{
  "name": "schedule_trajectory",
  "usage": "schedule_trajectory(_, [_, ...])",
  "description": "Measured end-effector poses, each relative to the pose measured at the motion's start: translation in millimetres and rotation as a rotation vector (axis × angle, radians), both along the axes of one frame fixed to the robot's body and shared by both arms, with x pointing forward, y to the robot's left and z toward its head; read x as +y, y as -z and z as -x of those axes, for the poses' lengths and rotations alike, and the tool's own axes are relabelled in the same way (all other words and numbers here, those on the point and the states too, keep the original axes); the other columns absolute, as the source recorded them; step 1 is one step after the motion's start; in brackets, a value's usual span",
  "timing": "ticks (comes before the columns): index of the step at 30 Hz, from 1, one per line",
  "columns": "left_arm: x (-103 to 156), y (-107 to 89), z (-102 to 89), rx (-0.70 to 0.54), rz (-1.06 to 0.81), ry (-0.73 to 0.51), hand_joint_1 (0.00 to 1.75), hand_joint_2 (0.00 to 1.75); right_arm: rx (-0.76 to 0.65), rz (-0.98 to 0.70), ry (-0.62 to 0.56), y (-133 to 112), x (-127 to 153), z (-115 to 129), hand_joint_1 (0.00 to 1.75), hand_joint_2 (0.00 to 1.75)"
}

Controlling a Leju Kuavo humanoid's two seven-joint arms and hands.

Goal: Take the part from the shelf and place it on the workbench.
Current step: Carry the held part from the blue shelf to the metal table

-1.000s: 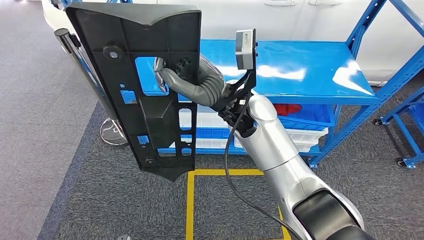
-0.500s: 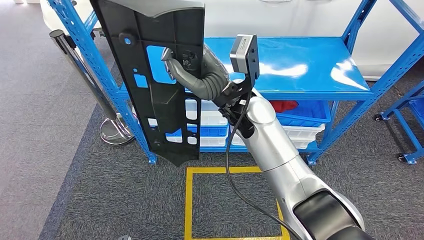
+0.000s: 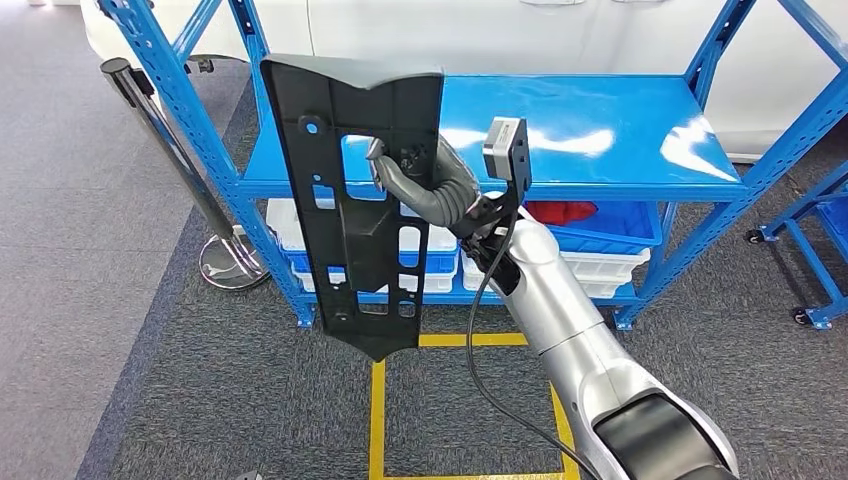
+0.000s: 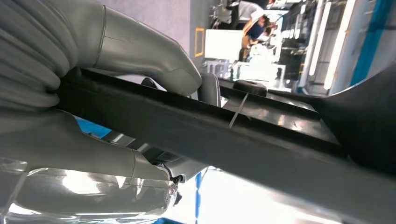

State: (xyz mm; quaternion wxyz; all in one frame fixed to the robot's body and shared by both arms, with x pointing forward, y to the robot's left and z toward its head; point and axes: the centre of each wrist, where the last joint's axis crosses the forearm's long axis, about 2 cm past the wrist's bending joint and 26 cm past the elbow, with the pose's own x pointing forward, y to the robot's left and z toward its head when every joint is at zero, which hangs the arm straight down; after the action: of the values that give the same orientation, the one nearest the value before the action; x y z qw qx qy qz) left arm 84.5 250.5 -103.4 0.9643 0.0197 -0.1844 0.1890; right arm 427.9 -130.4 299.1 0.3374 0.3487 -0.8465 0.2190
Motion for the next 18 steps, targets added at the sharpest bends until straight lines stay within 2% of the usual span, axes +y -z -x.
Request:
schedule_trajectory(9, [-0.1,-0.1,-0.8,-0.008,0.005,0.002,0.00,1.75,0.011,0.037,0.033,12.7,-4.6,-2.6,1.75,1.75])
schedule_trajectory(18, [-0.2,-0.4,-1.9,-0.007,0.007,0.001,0.00,1.75,0.004,0.059,0.032,4.0,-5.1,-3.9,1.75,1.75])
